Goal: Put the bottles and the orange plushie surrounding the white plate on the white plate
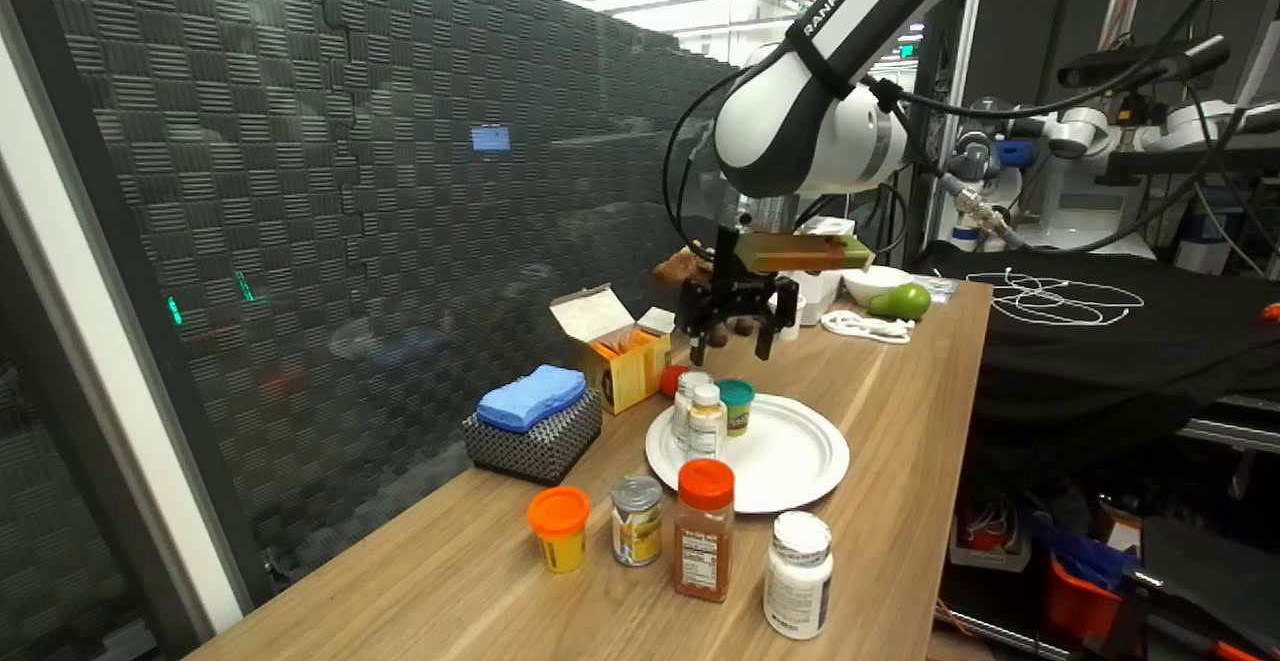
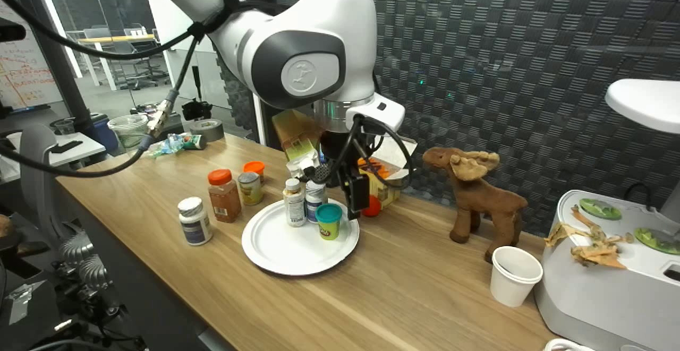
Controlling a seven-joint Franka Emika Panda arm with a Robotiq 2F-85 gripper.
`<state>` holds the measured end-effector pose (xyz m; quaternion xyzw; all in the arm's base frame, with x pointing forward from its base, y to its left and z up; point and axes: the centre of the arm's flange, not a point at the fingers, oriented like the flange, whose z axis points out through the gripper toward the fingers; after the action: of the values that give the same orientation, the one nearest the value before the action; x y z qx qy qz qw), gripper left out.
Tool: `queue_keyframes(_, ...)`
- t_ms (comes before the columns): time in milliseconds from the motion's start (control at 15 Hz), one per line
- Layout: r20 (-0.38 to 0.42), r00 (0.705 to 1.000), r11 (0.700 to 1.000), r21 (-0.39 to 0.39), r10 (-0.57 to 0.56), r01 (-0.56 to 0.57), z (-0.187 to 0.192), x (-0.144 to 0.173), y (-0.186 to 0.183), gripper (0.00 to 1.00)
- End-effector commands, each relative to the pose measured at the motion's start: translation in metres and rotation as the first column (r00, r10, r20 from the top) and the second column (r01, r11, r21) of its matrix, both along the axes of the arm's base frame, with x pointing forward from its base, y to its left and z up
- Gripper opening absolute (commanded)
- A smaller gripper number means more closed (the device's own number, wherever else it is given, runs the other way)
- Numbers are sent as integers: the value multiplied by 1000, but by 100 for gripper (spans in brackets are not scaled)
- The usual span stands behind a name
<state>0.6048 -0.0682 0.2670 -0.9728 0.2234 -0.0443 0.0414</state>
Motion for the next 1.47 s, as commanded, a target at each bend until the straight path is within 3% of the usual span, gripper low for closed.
queue_keyframes(0, 46, 999, 999, -32, -28, 29, 27, 15, -16, 100)
queue_keyframes(400, 62, 998, 999, -37, 28, -25, 30, 49, -23, 100)
queue_keyframes(1400, -30, 986, 987, -13, 161, -162, -38, 94, -2, 100)
